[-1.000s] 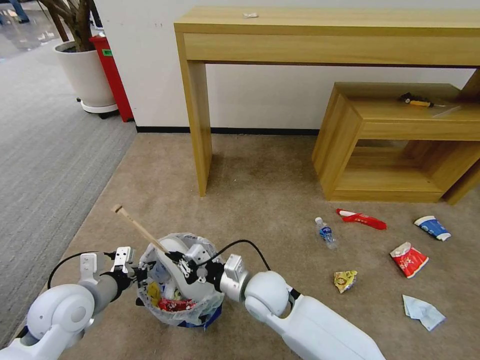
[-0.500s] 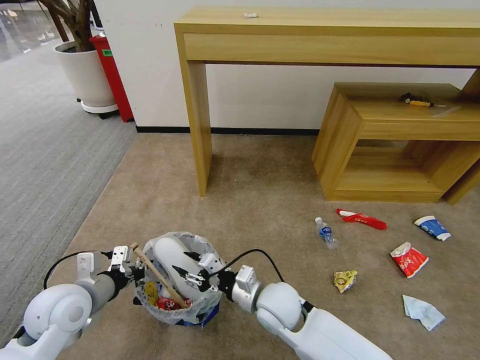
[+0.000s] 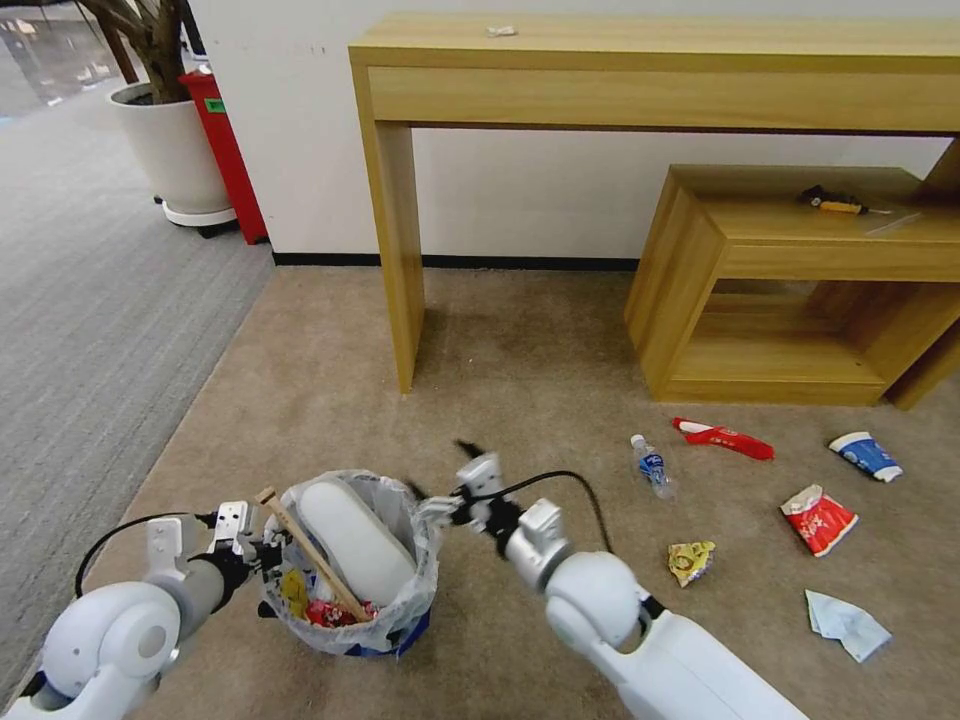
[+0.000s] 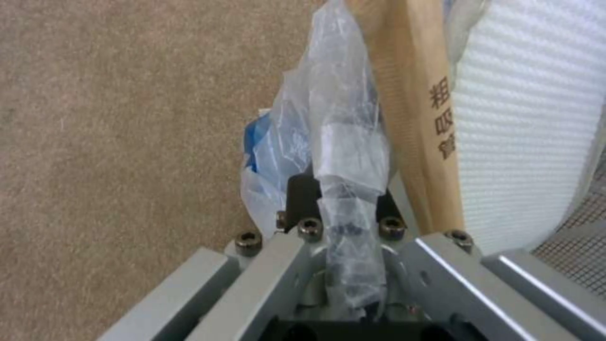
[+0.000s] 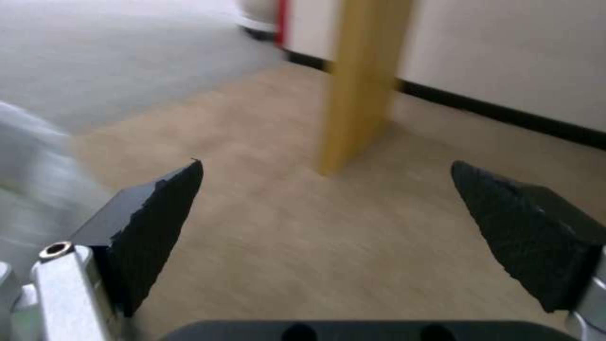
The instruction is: Pick up the trash bin and place the garbage on the floor into it.
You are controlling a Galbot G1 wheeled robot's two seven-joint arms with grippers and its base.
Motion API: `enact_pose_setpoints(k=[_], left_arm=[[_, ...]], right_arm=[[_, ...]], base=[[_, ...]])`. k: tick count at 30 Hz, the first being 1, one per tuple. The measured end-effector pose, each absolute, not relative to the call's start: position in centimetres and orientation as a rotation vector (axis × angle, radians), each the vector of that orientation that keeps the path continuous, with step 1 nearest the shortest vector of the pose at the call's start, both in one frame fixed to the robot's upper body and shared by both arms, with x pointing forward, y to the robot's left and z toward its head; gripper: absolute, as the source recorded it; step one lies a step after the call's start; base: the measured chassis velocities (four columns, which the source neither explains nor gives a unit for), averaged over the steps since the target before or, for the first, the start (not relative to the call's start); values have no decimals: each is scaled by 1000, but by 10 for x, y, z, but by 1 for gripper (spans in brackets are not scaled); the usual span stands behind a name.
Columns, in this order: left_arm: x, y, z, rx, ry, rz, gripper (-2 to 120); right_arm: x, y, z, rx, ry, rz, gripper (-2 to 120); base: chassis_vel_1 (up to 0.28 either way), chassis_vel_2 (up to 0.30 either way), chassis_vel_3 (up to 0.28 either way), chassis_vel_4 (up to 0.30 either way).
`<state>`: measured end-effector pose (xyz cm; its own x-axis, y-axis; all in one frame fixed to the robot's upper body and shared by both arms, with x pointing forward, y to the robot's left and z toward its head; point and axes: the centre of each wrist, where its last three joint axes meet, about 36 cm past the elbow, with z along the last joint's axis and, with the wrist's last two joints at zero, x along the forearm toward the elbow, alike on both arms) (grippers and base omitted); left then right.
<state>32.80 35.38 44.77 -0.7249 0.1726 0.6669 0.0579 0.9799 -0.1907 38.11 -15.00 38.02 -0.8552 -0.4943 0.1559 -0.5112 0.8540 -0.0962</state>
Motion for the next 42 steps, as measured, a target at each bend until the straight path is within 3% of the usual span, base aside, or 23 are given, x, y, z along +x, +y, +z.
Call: enact_pose_setpoints(k=[13, 26, 42], left_arm=[[320, 348, 452, -199, -2386, 208, 0], [312, 343, 455, -212, -2388, 213, 0], [313, 343, 454, -201, -2392, 219, 0]], right_arm=[[345, -237, 359, 458, -2910, 246, 100], [342, -239, 360, 449, -2921, 243, 100], [335, -251, 341, 433, -2902, 250, 100]], base=[[-11, -9, 9, 6], [-184, -178, 189, 181], [-319, -321, 312, 326]])
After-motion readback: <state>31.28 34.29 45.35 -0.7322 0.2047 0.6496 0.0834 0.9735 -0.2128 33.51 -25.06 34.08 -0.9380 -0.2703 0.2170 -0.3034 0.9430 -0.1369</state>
